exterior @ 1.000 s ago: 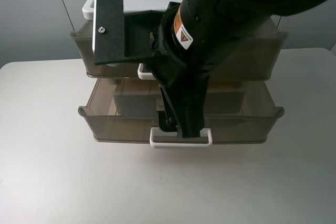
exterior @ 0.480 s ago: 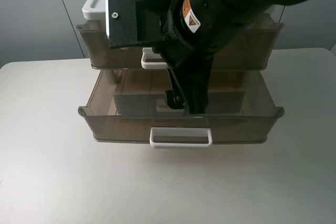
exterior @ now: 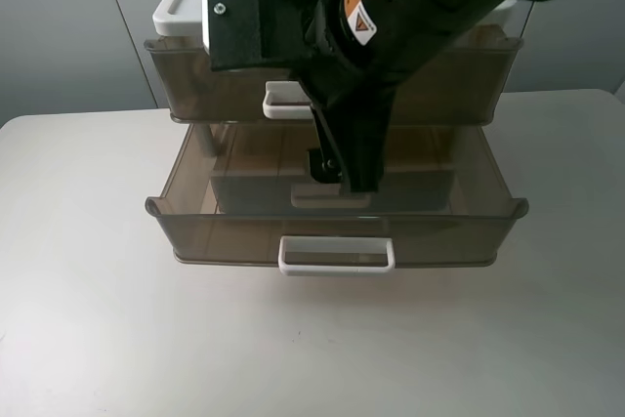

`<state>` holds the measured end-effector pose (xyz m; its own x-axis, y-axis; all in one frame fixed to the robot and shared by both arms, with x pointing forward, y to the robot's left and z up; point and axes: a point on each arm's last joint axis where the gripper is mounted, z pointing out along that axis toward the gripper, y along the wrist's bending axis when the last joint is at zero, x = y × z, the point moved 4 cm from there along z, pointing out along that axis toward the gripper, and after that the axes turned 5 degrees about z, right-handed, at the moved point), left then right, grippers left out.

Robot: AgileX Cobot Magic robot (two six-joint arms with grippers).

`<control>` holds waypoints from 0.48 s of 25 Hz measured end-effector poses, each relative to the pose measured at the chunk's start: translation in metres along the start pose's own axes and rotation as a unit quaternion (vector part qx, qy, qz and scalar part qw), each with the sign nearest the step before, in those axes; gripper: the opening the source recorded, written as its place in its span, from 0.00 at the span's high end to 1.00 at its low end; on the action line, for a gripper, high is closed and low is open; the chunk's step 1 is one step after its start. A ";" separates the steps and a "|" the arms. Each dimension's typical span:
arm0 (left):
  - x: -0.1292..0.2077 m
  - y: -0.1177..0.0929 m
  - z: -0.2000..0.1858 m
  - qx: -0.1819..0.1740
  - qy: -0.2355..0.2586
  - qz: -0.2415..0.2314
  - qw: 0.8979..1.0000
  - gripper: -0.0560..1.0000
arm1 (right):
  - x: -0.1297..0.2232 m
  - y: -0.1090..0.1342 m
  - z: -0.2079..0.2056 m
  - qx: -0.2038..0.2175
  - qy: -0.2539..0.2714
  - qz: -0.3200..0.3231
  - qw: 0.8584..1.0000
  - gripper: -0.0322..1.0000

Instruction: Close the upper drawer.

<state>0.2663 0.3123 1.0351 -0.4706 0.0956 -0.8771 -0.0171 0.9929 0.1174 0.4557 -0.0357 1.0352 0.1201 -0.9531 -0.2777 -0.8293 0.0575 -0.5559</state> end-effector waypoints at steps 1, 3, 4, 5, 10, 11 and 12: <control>0.000 0.000 0.000 0.000 0.000 0.000 1.000 0.25 | 0.000 -0.001 0.000 0.001 -0.002 0.003 1.000 0.29; 0.000 0.000 0.000 0.000 0.000 0.000 1.000 0.25 | 0.002 -0.004 0.001 0.003 -0.003 0.009 1.000 0.29; 0.000 0.000 0.000 0.000 0.000 0.000 1.000 0.25 | 0.002 -0.004 0.002 0.003 -0.003 0.010 1.000 0.29; 0.000 0.000 0.000 0.000 0.000 0.000 1.000 0.25 | 0.004 -0.008 0.004 0.010 0.001 0.005 1.000 0.29; 0.000 0.000 0.000 0.000 0.000 0.000 1.000 0.25 | 0.008 -0.012 0.014 0.020 0.012 -0.007 1.000 0.29; 0.000 0.000 0.000 0.000 0.000 0.000 1.000 0.25 | 0.007 -0.013 0.014 0.021 0.009 -0.007 1.000 0.29; 0.000 0.000 0.000 0.000 0.000 0.000 1.000 0.25 | 0.006 -0.013 0.015 0.022 0.007 -0.008 1.000 0.29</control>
<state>0.2663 0.3123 1.0351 -0.4706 0.0956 -0.8771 -0.0171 0.9929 0.1174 0.4755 -0.0381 1.0286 0.1261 -0.9579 -0.2578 -0.8024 0.0543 -0.5943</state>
